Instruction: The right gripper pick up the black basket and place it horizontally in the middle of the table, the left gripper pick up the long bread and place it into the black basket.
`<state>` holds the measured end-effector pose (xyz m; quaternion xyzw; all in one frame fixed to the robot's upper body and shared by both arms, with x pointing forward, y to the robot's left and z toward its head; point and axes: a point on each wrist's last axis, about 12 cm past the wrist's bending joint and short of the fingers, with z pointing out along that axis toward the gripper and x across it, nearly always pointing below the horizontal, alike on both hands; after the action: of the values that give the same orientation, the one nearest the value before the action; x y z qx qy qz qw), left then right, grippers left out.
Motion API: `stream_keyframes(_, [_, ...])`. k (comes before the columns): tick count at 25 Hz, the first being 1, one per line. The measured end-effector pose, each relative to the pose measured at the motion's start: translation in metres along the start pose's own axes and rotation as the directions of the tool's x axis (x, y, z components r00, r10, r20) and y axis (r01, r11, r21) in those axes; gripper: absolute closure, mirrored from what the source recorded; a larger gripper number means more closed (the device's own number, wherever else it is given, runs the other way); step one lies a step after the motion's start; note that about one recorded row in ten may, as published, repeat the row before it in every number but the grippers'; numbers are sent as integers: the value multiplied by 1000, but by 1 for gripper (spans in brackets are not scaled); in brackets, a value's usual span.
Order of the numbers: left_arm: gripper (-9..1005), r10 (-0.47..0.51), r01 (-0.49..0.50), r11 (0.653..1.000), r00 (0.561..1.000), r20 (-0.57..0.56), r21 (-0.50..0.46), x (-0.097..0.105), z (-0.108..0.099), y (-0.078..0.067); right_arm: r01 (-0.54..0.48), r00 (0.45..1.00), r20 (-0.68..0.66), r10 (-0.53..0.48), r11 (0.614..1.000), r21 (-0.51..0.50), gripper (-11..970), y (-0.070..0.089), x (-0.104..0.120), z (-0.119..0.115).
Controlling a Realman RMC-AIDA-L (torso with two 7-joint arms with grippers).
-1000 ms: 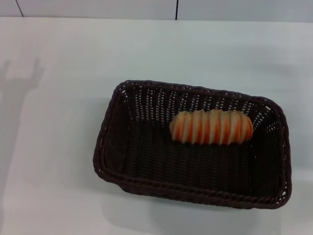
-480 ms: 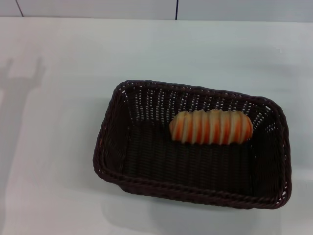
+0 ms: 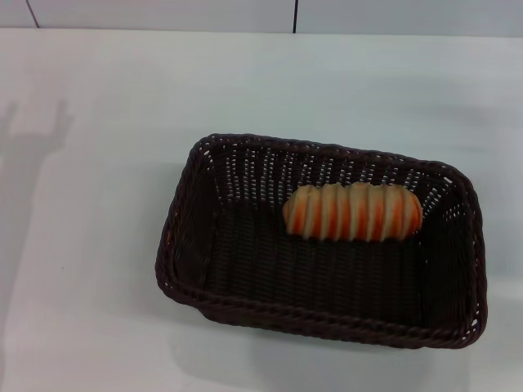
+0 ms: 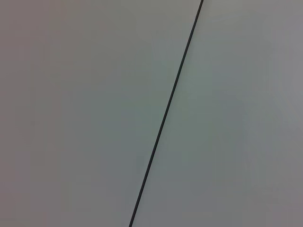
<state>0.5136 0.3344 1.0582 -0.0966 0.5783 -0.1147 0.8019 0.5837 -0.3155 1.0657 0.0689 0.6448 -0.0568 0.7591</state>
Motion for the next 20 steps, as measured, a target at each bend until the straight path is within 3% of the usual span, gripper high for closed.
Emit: stream_keyframes(20, [136, 8, -8, 1000, 1000, -2, 2, 0, -5, 2, -21, 1000, 7, 21, 1000, -7, 136, 5, -2, 2])
